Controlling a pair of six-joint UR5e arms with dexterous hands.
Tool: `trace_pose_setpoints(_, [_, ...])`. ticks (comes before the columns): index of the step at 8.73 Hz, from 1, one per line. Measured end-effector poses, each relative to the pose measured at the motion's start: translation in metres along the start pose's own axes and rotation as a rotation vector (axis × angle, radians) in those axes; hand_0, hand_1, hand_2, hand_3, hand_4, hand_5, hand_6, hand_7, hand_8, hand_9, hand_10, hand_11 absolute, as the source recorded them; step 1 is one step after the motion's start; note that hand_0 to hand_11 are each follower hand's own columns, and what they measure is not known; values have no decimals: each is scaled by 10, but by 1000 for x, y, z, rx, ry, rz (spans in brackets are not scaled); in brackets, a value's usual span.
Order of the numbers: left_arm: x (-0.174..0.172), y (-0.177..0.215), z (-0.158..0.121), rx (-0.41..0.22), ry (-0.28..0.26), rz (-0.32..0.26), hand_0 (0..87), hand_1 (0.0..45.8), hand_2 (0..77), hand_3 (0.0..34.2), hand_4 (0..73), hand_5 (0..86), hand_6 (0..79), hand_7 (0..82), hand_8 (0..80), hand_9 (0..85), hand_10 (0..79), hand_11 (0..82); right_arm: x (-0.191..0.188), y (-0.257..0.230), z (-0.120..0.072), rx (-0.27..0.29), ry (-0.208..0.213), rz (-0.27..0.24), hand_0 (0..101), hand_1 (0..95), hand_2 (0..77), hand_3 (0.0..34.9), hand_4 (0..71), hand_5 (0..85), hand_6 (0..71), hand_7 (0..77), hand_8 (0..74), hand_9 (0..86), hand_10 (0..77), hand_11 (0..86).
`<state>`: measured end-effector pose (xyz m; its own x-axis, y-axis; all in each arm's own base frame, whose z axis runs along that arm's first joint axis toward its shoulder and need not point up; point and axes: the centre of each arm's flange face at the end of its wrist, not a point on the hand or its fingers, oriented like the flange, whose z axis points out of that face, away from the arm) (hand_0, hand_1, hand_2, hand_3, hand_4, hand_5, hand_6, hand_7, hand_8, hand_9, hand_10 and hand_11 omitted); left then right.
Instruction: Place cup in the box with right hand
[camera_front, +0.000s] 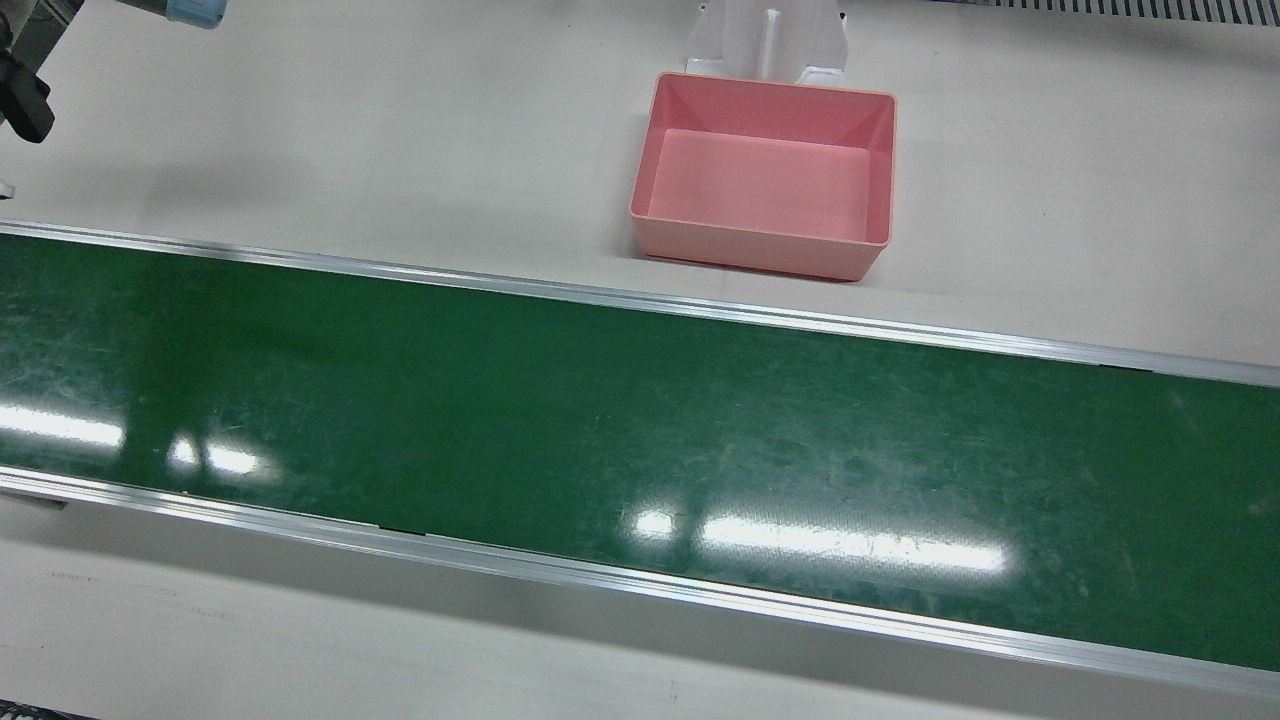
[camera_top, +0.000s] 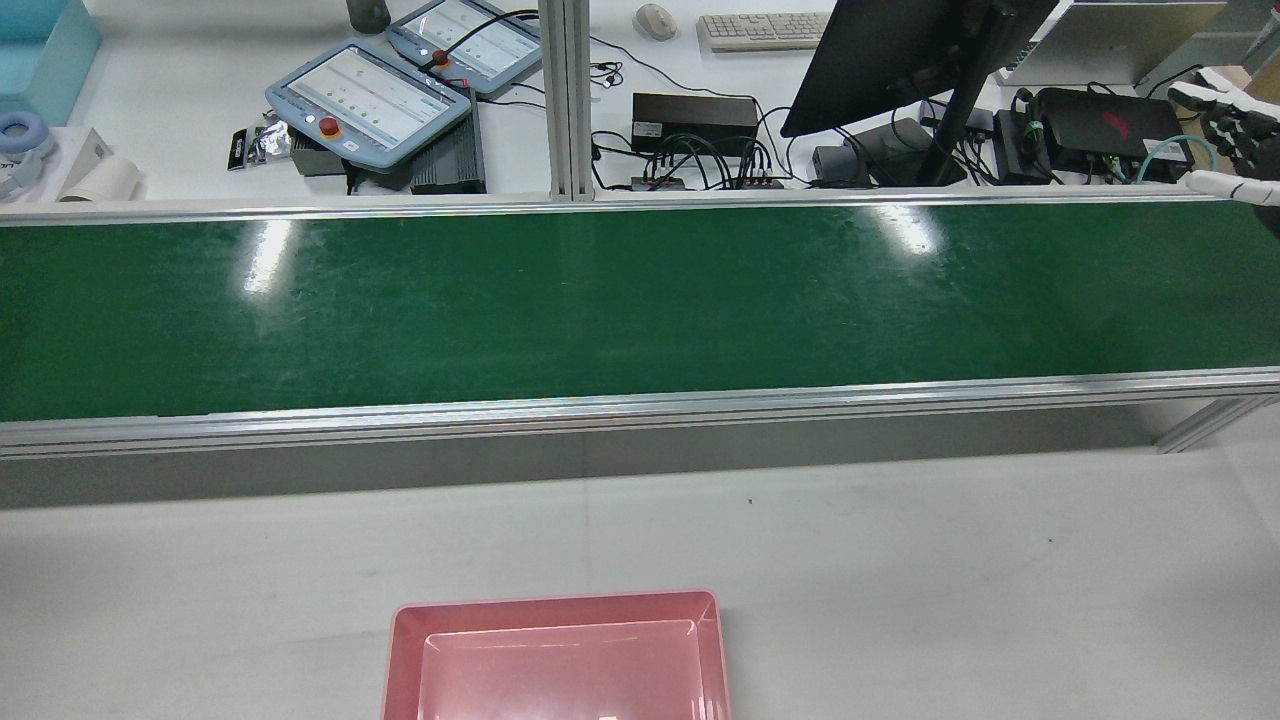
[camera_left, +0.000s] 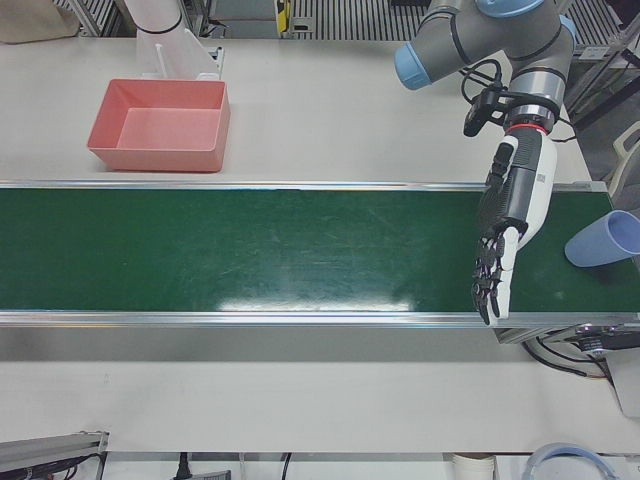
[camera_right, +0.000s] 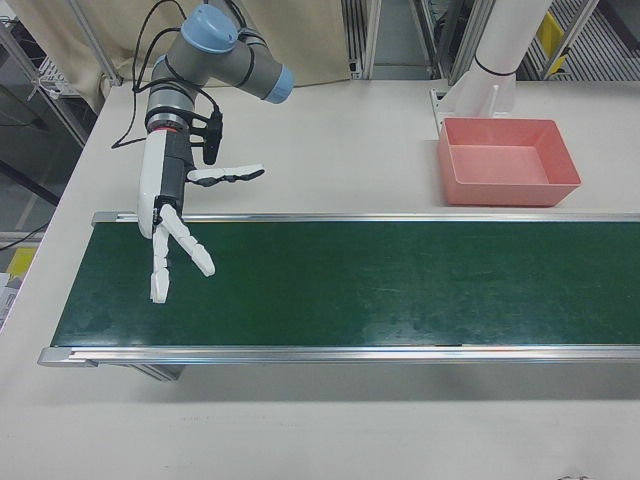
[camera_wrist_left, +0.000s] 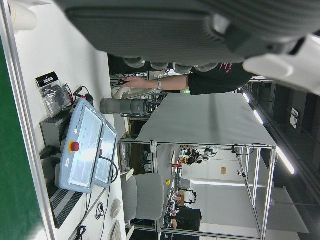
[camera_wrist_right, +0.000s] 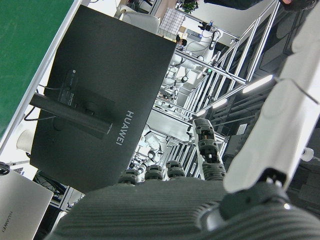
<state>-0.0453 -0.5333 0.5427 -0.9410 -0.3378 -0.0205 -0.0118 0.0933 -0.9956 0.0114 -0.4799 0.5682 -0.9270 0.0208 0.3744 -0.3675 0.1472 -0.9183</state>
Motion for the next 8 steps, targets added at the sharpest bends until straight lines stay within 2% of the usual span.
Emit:
trace_pose_setpoints(2, [0,0,0,0,0,0,1,5,5,0,11,5,5,5,0,0,0,0,0,0,0,-2,4,0,464,120,76,4,38,38,27,76,22,54,16,44])
trace_pose_setpoints(3, [0,0,0,0,-1,0,1,5,5,0,11,5,5,5,0,0,0,0,0,0,0,-2,5,0,466,125,33,4,38,38,27,76,22,54,16,44])
trace_pose_setpoints(5, [0,0,0,0,-1,0,1,5,5,0,11,5,5,5,0,0,0,0,1,-1,0,0,6,-1,467,98,33,6,38,49,27,76,22,54,16,44])
trace_pose_setpoints(6, [0,0,0,0,0,0,0,5,5,0,11,5,0,5,0,0,0,0,2,-2,0,1,8,-1,467,120,76,5,38,49,27,76,22,54,16,44])
trace_pose_setpoints(7, [0,0,0,0,0,0,0,5,5,0,11,5,0,5,0,0,0,0,2,-2,0,2,9,-1,473,60,44,5,38,49,27,76,22,54,16,44])
trace_pose_setpoints(8, [0,0,0,0,0,0,0,5,5,0,11,0,0,5,0,0,0,0,3,-3,0,1,9,-1,475,120,11,0,38,49,27,76,22,54,16,44])
